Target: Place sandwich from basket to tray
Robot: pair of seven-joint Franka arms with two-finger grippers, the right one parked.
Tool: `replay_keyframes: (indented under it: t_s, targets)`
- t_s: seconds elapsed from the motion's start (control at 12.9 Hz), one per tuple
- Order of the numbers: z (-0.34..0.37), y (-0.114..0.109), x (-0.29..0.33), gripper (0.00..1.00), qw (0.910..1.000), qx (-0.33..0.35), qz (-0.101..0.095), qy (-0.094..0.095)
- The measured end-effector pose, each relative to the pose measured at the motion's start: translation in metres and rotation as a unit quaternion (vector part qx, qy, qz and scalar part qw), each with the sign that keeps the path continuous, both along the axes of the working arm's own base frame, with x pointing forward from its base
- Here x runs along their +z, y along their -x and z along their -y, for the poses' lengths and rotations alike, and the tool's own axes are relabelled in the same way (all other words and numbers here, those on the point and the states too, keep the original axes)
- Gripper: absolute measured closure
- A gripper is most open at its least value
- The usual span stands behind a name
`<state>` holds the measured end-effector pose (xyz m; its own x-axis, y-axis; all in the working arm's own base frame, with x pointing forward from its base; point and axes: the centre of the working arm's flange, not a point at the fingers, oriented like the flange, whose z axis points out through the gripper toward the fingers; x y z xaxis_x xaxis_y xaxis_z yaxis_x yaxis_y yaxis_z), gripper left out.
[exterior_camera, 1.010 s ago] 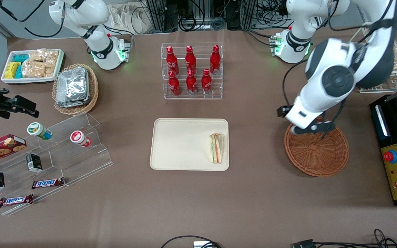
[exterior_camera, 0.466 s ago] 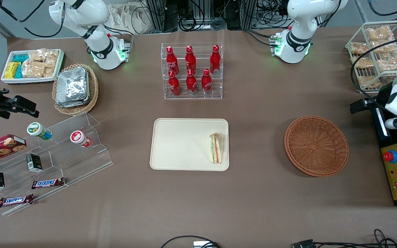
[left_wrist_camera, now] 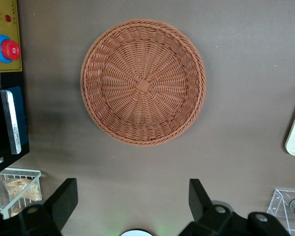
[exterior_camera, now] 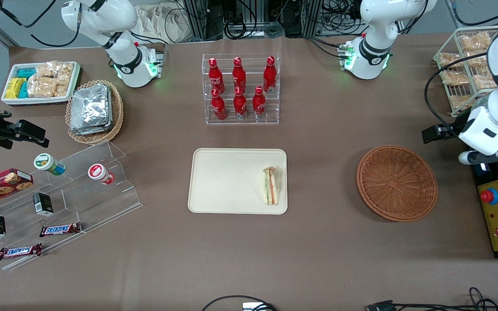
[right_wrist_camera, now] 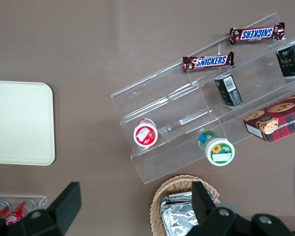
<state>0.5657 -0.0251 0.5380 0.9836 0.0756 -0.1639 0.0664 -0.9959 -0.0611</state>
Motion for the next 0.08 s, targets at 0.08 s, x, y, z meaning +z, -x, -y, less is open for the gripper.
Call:
replay_keyframes:
  t_s: [0.08]
  targets:
    - [0.0001,-0.0028,0.0,0.0,1.0,0.0,0.001,0.0]
